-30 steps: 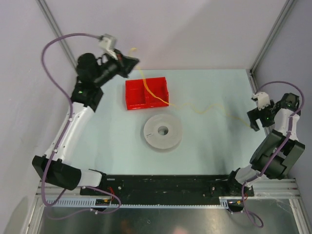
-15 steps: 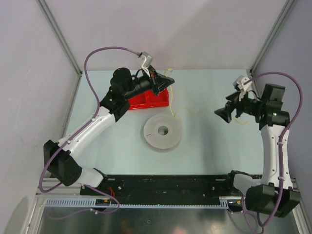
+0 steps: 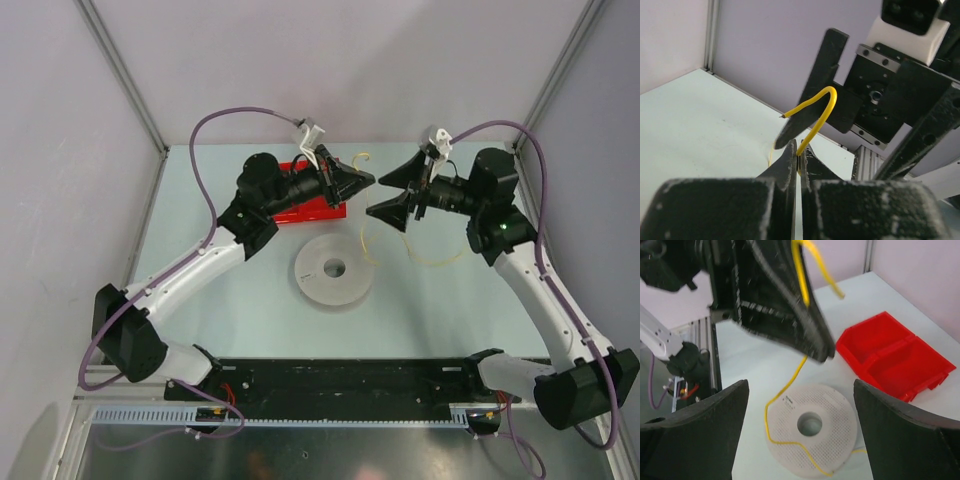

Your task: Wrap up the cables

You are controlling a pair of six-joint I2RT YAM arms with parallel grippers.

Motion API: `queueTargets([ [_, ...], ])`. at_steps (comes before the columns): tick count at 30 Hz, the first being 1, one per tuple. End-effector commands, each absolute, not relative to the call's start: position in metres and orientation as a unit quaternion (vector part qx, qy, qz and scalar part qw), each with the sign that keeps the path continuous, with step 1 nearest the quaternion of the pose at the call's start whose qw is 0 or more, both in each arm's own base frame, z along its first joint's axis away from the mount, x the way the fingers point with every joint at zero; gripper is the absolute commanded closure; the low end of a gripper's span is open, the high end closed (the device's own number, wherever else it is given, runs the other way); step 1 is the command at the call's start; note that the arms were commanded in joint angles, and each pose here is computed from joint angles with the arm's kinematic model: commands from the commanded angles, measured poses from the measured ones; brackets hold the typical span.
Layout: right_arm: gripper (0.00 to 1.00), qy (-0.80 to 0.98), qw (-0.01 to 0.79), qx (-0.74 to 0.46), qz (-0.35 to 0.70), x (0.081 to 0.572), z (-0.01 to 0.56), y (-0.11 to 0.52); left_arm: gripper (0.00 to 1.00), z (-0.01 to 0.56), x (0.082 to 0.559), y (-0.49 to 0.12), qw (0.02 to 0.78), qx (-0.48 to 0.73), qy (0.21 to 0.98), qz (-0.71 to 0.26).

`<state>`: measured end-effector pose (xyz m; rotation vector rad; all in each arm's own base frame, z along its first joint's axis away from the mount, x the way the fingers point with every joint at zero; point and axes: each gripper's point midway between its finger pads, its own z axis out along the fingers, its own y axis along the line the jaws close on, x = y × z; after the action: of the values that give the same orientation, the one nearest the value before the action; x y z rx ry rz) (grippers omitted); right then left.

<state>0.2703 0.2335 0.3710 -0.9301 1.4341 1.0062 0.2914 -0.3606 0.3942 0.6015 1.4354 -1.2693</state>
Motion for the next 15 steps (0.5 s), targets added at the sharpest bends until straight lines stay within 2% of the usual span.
queueTargets([
  [1, 0.14, 0.57, 0.591, -0.351, 0.449, 0.285, 0.415, 0.244, 1.0, 0.415, 0.272, -0.362, 0.547, 0.263, 0.57, -0.553],
  [6, 0.35, 0.587, 0.592, -0.333, 0.441, 0.299, 0.406, 0.247, 1.0, 0.415, 0.267, -0.363, 0.541, 0.258, 0.568, -0.564],
  [10, 0.6, 0.592, 0.573, -0.34, 0.453, 0.294, 0.399, 0.252, 1.0, 0.422, 0.267, -0.362, 0.546, 0.252, 0.562, -0.567],
  [12, 0.64, 0.593, 0.564, -0.345, 0.459, 0.29, 0.396, 0.255, 1.0, 0.425, 0.268, -0.362, 0.549, 0.248, 0.559, -0.57],
  [15, 0.57, 0.597, 0.55, -0.349, 0.468, 0.285, 0.39, 0.258, 1.0, 0.428, 0.267, -0.362, 0.548, 0.246, 0.555, -0.575],
])
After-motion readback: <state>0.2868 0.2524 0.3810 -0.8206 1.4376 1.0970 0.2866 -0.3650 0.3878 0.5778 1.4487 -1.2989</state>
